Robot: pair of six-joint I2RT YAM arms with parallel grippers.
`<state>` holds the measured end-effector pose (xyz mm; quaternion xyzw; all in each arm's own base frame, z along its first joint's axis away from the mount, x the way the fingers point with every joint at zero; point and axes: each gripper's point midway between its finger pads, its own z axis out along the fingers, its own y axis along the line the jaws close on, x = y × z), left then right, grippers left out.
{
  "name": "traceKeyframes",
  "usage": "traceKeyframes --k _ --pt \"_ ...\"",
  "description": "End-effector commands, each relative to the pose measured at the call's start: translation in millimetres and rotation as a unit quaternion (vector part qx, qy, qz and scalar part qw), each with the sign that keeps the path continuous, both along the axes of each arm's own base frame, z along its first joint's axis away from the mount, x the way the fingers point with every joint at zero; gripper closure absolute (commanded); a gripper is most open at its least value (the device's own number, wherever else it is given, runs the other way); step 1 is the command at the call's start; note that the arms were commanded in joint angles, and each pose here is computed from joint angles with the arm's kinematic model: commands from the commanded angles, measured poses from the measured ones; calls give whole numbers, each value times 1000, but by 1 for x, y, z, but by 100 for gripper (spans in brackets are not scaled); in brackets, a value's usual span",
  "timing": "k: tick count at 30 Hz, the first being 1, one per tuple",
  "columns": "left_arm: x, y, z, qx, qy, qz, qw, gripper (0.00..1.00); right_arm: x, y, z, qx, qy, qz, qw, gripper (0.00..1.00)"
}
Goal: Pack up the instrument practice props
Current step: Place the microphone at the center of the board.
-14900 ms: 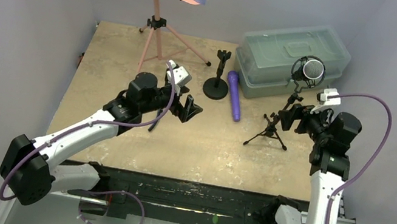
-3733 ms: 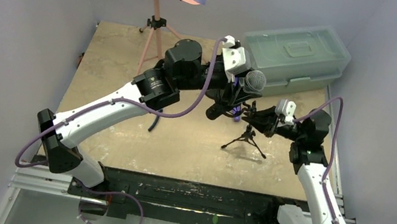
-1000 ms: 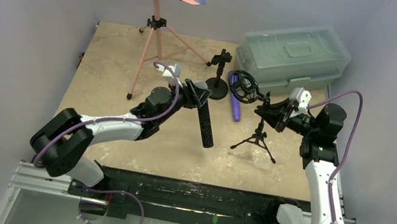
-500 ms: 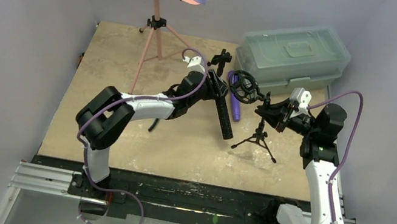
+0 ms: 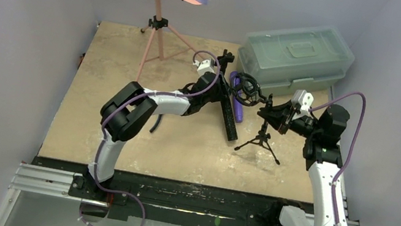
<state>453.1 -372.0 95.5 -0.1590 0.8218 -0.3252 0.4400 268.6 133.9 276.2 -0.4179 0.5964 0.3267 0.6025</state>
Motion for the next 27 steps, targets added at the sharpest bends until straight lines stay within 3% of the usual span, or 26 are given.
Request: traceKeyframes --k 1,5,12,16,27 --pt "19 -8 13 -20 -19 19 999 83 -5 2 21 -8 -50 18 999 100" --pt "24 -13 7 -19 -15 20 999 65 -5 2 20 -10 -50 18 999 100" --pt "26 -15 11 -21 -22 20 999 43 -4 1 19 -12 -50 18 998 100" --pt "24 -13 16 -17 -25 18 999 23 -4 1 19 -12 -51 19 998 100" --pt "7 -7 34 4 -51 -20 999 21 -5 0 18 -13 -50 20 998 100"
